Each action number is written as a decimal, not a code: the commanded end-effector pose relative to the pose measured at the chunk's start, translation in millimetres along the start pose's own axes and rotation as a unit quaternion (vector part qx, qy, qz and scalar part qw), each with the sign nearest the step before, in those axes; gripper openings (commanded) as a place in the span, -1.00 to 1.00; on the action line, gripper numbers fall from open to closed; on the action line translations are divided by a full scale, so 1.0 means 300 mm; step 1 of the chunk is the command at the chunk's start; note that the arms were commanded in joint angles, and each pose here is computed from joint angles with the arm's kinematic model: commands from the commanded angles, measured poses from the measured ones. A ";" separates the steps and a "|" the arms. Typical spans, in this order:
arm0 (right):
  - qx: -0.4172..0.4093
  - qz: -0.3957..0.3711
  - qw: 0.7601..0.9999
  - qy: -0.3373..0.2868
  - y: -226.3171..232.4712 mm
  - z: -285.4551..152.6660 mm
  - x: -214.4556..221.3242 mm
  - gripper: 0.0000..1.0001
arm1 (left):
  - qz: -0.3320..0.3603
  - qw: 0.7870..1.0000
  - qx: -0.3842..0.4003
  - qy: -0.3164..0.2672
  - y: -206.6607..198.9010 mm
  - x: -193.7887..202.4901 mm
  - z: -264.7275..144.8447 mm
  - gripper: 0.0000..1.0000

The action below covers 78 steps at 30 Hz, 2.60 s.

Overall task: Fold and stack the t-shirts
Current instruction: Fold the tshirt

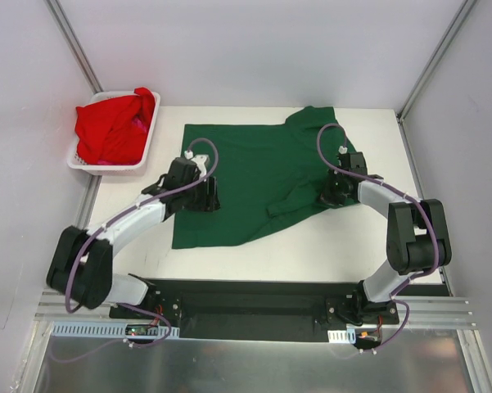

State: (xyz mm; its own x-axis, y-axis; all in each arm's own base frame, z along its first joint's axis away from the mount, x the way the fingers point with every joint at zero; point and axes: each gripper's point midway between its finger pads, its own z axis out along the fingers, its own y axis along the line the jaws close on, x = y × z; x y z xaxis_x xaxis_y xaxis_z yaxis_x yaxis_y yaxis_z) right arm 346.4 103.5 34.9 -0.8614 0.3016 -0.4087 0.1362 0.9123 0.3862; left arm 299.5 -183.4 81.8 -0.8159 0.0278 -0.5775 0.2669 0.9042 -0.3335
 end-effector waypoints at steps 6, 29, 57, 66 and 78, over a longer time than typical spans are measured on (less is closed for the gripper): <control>-0.009 -0.011 0.999 -0.029 0.027 -0.016 -0.072 -0.79 | -0.047 0.997 -0.043 -0.038 0.076 0.121 -0.122 0.23; 0.010 -0.007 0.999 -0.045 0.005 -0.007 -0.134 -0.23 | -0.038 0.998 -0.034 -0.046 0.053 0.072 -0.133 0.21; -0.021 -0.004 0.999 -0.033 0.033 0.011 -0.110 -0.27 | -0.037 0.998 -0.038 -0.046 0.060 0.075 -0.132 0.20; -0.031 -0.001 0.999 -0.025 0.040 0.016 -0.099 -0.34 | -0.037 0.997 -0.038 -0.048 0.060 0.076 -0.134 0.19; -0.008 -0.001 1.000 -0.014 0.010 0.019 -0.082 -0.31 | -0.035 0.997 -0.038 -0.053 0.059 0.070 -0.140 0.19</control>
State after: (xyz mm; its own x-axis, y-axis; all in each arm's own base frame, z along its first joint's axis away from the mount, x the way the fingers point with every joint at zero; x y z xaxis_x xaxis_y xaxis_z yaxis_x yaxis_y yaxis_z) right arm 365.8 103.4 38.7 -0.8510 0.3080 -0.4254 0.1239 0.9049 0.4073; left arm 257.3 -151.5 81.4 -0.7978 -0.0526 -0.6006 0.1799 0.9300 -0.3205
